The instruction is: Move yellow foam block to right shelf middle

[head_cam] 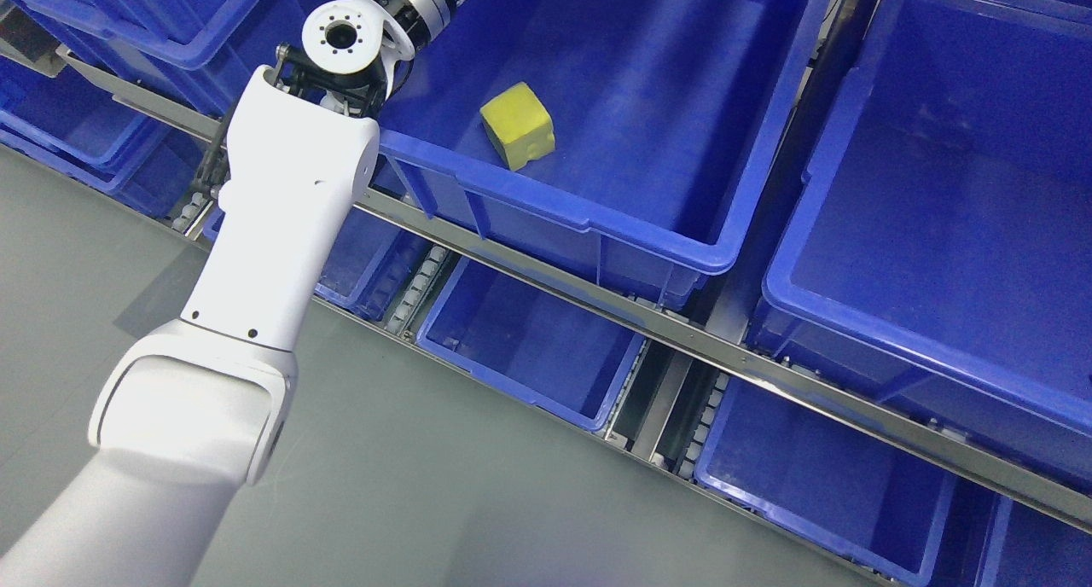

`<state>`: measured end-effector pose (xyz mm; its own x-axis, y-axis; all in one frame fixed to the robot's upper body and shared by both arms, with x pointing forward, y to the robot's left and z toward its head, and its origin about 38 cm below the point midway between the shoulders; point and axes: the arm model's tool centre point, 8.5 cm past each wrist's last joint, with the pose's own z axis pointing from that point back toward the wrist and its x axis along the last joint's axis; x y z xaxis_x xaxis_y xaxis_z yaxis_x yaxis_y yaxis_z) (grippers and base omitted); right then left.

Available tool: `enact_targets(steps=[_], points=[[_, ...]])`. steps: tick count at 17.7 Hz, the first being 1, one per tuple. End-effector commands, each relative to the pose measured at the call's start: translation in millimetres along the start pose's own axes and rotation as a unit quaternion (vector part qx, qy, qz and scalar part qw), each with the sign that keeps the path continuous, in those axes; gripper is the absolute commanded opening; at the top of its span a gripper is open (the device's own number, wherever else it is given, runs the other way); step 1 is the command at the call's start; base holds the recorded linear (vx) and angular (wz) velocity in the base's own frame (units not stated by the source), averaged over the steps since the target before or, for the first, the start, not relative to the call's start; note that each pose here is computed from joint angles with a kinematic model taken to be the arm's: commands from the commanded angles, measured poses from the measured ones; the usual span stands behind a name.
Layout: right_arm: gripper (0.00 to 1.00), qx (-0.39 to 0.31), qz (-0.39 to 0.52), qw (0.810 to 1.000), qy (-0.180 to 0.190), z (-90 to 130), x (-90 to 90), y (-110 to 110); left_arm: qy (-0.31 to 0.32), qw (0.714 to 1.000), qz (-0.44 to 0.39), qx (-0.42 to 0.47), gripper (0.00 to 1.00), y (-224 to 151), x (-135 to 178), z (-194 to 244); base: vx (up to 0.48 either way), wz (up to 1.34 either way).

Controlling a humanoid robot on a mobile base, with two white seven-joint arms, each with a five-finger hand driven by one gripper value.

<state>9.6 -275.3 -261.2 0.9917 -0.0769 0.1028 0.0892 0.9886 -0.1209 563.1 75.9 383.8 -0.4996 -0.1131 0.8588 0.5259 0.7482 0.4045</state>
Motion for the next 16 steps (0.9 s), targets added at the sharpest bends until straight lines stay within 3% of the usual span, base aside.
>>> enact_targets(steps=[1,6,13,16], points=[[1.0,-0.008,0.002,1.0,-0.008,-0.9,6.0,-11.2,-0.05,0.998,0.021,0.028,1.0,11.5,24.2,11.6,0.0,0.0],[1.0,-0.008,0.002,1.0,-0.008,-0.9,6.0,-11.2,-0.063,0.98,0.089,0.168,1.0,34.4,27.9,49.2,0.0,0.0],[1.0,-0.008,0.002,1.0,-0.008,-0.9,6.0,-11.2,-0.053,0.977,0.118,0.168,1.0,-14.1,12.7,102.4,0.0,0.0],[1.0,-0.008,0.002,1.0,-0.008,-0.9,6.0,-11.2,-0.07,0.974,0.12,0.178,1.0,-12.7,18.3,118.0,0.0,0.0]])
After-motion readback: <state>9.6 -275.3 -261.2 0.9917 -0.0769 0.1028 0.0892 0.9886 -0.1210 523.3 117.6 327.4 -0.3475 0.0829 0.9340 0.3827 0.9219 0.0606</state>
